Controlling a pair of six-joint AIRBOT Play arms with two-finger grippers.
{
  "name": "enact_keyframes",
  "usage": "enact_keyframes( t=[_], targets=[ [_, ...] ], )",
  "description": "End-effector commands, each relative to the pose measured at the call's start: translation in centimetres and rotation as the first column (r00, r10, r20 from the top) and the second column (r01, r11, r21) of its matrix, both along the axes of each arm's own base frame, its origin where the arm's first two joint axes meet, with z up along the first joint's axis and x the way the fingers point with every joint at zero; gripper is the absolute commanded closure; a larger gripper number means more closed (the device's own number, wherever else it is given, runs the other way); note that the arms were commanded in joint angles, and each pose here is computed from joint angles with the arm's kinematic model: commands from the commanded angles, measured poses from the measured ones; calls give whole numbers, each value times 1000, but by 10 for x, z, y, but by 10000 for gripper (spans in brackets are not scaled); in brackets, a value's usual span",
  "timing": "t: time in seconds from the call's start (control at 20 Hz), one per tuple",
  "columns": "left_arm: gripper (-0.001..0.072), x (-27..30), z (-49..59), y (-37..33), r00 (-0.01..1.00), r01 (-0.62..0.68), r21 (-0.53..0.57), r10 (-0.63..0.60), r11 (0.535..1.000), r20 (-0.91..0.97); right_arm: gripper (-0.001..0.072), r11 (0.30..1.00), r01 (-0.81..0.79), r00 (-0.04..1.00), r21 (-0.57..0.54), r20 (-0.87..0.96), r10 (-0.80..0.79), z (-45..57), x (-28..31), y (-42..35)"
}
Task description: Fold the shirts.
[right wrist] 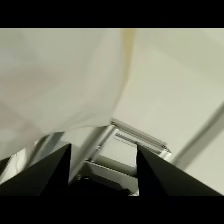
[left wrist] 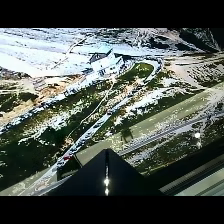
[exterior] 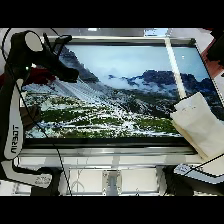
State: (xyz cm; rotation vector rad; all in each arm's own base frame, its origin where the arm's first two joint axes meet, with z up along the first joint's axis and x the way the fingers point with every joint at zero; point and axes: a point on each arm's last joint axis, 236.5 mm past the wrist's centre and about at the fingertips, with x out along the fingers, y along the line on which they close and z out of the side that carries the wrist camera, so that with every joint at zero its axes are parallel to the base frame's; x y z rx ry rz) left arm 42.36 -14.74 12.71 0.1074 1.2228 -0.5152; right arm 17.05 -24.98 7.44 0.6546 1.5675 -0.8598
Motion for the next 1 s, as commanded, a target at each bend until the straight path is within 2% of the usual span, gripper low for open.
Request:
enact_keyframes(
  t=[0.0, 0.05, 0.1, 0.15, 0.2, 0.3, 0.45, 0.5, 0.55, 0.7, 0.95],
  targets=[
    [694, 9, 5, -7, 999, -7, -34, 8, 999, 37, 235, 957, -211, 849, 199, 522, 79, 30, 129, 75],
    [694, 11, 7, -10, 999, -7, -50, 9, 999, 47, 235, 898, -370, 720, 236, 684, 117, 56, 169, 116],
    [694, 12, 9, -14, 998, -5, -68, 8, 998, 54, 238, 830, -521, 572, 197, 802, 169, 81, 200, 154],
    [694, 14, 10, -17, 998, -4, -80, 9, 997, 61, 243, 774, -618, 470, 136, 854, 225, 94, 219, 185],
    [694, 14, 12, -19, 998, -1, -92, 7, 996, 62, 243, 740, -668, 426, 83, 858, 288, 93, 229, 205],
    [694, 13, 12, -20, 998, 0, -93, 6, 996, 62, 243, 673, -739, 402, -20, 789, 465, 72, 235, 230],
    [694, 14, 12, -20, 998, 0, -93, 6, 996, 62, 243, 584, -800, 414, -139, 576, 705, 38, 227, 227],
    [694, 14, 12, -20, 998, 0, -93, 6, 996, 62, 264, 591, -790, 453, -162, 495, 742, 30, 223, 218],
    [694, 13, 12, -20, 998, -1, -93, 6, 996, 62, 261, 564, -802, 450, -197, 421, 787, 26, 221, 211],
    [694, 13, 12, -20, 998, 0, -93, 6, 996, 61, 261, 522, -823, 426, -223, 365, 828, 24, 220, 213],
    [694, 12, 11, -19, 998, 2, -91, 3, 996, 55, 261, 522, -824, 423, -219, 374, 825, 24, 221, 216]
  ],
)
